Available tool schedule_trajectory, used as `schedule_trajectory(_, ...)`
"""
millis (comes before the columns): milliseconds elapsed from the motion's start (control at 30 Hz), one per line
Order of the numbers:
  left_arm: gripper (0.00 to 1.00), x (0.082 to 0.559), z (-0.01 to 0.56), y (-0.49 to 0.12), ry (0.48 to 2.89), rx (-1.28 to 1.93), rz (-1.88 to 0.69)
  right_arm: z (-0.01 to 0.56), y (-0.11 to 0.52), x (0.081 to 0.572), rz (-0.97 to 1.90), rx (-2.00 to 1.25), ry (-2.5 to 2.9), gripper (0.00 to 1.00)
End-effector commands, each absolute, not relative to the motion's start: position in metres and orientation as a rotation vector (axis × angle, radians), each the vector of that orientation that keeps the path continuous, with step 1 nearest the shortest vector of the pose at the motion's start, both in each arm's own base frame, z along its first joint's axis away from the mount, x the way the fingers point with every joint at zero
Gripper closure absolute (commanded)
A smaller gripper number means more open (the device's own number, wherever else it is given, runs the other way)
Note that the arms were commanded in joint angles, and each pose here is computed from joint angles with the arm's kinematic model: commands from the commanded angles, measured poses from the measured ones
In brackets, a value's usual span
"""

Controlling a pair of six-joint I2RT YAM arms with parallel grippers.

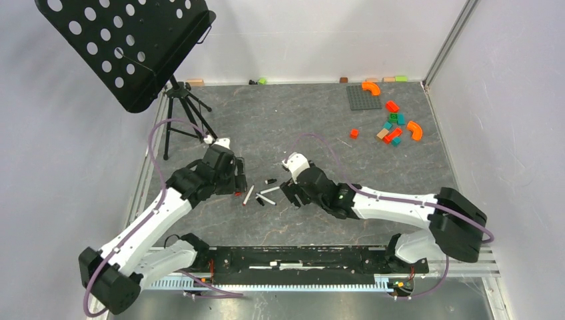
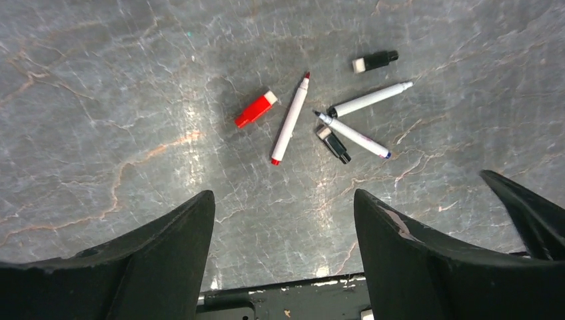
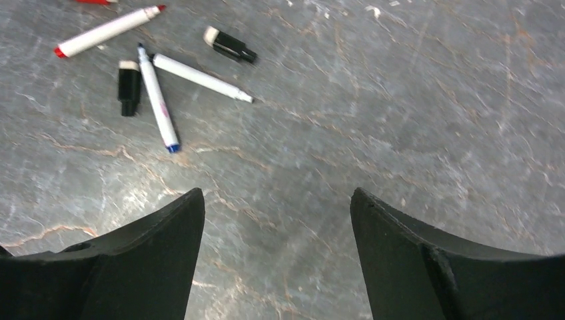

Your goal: Insert the pens into the pen caps

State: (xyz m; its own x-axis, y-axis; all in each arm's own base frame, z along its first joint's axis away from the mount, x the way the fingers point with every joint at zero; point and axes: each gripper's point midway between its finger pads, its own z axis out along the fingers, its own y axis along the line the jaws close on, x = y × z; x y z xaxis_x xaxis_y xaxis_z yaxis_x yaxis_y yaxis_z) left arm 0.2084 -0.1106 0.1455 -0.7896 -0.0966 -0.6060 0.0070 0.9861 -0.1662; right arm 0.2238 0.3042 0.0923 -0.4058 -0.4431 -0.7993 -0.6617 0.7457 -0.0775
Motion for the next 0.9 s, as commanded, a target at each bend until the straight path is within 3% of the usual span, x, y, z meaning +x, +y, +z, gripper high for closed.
schedule_trajectory(0,0.2,0.212,0.129,-0.121,2.522,-0.149,-0.202,0.103,0.276,0.223,0.284,-0.695,2.051,0.16)
schedule_trajectory(367,0.27,0.237,0.066,-0.127,2.582,-0.134,-0.074,0.107,0.239,0.195,0.394,-0.609,2.029,0.13)
schedule_trajectory(867,0.47,0.232,0.031,-0.138,2.653,-0.08,-0.114,0.095,0.24,0.191,0.391,-0.636,2.064,0.12)
